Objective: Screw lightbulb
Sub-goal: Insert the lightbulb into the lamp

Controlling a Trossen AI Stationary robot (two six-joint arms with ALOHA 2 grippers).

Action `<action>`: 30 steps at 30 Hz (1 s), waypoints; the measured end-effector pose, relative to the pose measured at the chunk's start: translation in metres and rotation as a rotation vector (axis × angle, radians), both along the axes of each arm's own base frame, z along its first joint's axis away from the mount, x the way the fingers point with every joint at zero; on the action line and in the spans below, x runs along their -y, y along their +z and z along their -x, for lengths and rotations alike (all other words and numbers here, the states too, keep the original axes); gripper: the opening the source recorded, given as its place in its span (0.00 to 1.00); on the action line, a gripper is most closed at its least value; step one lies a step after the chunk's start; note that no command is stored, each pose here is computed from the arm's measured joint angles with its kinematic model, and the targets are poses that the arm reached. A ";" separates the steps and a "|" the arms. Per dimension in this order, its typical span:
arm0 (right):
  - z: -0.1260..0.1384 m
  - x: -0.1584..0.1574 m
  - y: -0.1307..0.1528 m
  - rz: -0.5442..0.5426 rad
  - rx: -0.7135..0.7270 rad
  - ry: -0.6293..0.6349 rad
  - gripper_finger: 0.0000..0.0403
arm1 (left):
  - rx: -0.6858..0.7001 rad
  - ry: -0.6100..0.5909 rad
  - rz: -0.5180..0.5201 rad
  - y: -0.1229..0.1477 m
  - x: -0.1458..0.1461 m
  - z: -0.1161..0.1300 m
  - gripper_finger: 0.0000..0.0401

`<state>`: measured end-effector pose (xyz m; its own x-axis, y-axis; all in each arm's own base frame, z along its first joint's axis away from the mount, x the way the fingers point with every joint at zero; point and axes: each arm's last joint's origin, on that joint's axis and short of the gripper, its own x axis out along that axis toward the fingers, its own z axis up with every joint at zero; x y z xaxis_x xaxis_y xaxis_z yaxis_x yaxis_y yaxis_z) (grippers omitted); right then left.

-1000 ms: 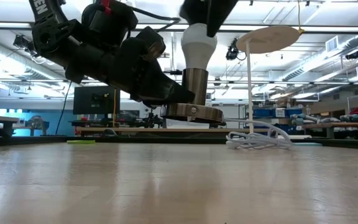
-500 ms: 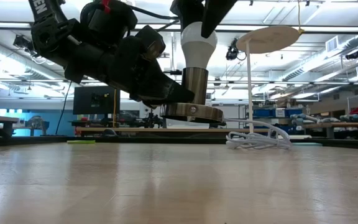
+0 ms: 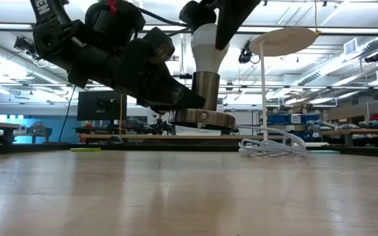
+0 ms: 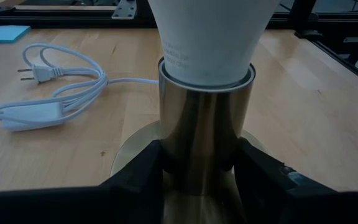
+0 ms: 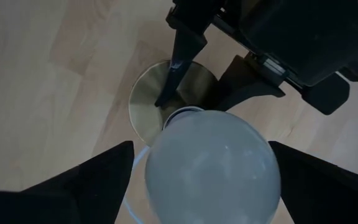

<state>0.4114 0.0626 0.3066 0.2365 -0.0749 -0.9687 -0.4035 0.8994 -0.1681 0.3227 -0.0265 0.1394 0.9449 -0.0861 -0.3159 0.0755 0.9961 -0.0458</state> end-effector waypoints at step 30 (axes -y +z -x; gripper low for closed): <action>0.001 0.012 -0.001 -0.205 0.018 -0.797 0.71 | -0.002 0.002 0.008 0.000 0.000 0.000 0.40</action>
<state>0.4103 0.0508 0.3057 0.2026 -0.0491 -0.9780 0.3708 0.9282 0.0302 0.3227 -0.0266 0.1393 0.9445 -0.0863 -0.3170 0.0731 0.9959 -0.0534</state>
